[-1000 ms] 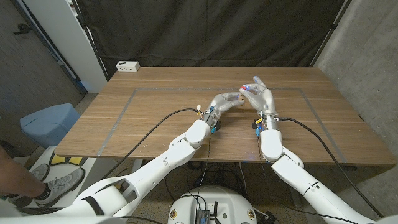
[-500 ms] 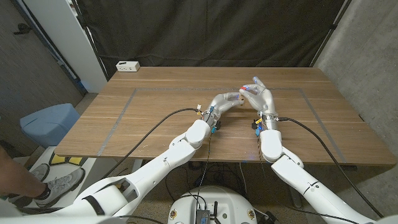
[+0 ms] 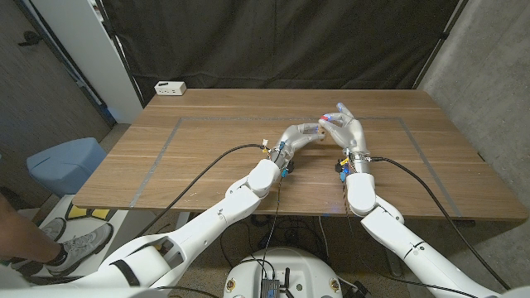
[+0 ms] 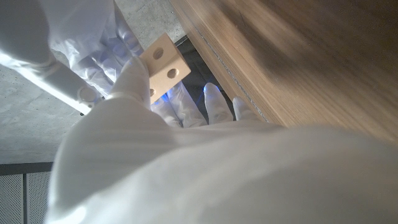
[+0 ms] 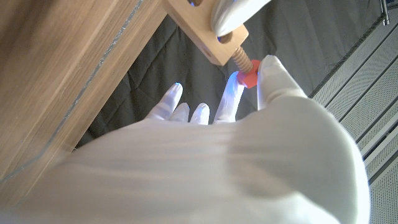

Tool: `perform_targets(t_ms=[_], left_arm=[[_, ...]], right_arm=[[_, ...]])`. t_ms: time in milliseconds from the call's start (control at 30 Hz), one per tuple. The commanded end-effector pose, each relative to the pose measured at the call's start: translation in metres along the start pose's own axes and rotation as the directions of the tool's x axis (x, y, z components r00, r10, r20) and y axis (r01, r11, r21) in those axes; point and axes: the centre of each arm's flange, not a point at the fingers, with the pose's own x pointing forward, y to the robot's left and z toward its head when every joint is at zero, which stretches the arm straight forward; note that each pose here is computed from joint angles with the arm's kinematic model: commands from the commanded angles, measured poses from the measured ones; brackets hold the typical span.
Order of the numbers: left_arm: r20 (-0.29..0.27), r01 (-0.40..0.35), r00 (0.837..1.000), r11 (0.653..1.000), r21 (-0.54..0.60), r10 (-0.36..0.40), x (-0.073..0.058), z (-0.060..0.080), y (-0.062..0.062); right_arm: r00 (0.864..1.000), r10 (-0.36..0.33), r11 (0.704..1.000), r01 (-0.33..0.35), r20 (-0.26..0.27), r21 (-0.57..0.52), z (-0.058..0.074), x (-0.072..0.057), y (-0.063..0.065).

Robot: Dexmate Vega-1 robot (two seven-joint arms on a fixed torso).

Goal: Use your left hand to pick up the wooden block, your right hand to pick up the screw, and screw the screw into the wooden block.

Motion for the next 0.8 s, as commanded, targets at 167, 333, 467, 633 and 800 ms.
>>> perform_targets(t_ms=[167,333,467,633,800], left_arm=[[0.002,0.001,1.0,1.0,-0.004,-0.001,0.0018,0.0,0.0002],[0.005,0.004,1.0,1.0,-0.004,-0.004,0.0035,0.0003,-0.0004],[0.005,0.004,1.0,1.0,-0.004,-0.004,0.004,0.0003,-0.0007],[0.006,0.005,1.0,1.0,-0.004,-0.005,0.0042,0.0004,-0.0013],[0.006,0.005,1.0,1.0,-0.005,-0.005,0.0039,0.0006,-0.0018]], right_arm=[[1.0,0.009,1.0,-0.009,-0.002,-0.001,-0.0027,0.0011,0.0007],[1.0,0.001,1.0,-0.001,-0.005,0.001,-0.0032,0.0014,-0.0003],[1.0,0.002,1.0,-0.002,-0.004,0.0,-0.0036,0.0012,-0.0008],[1.0,-0.001,1.0,0.001,-0.006,0.003,-0.0045,0.0006,-0.001],[1.0,0.0,1.0,0.0,-0.005,0.001,-0.0049,0.0006,-0.0023]])
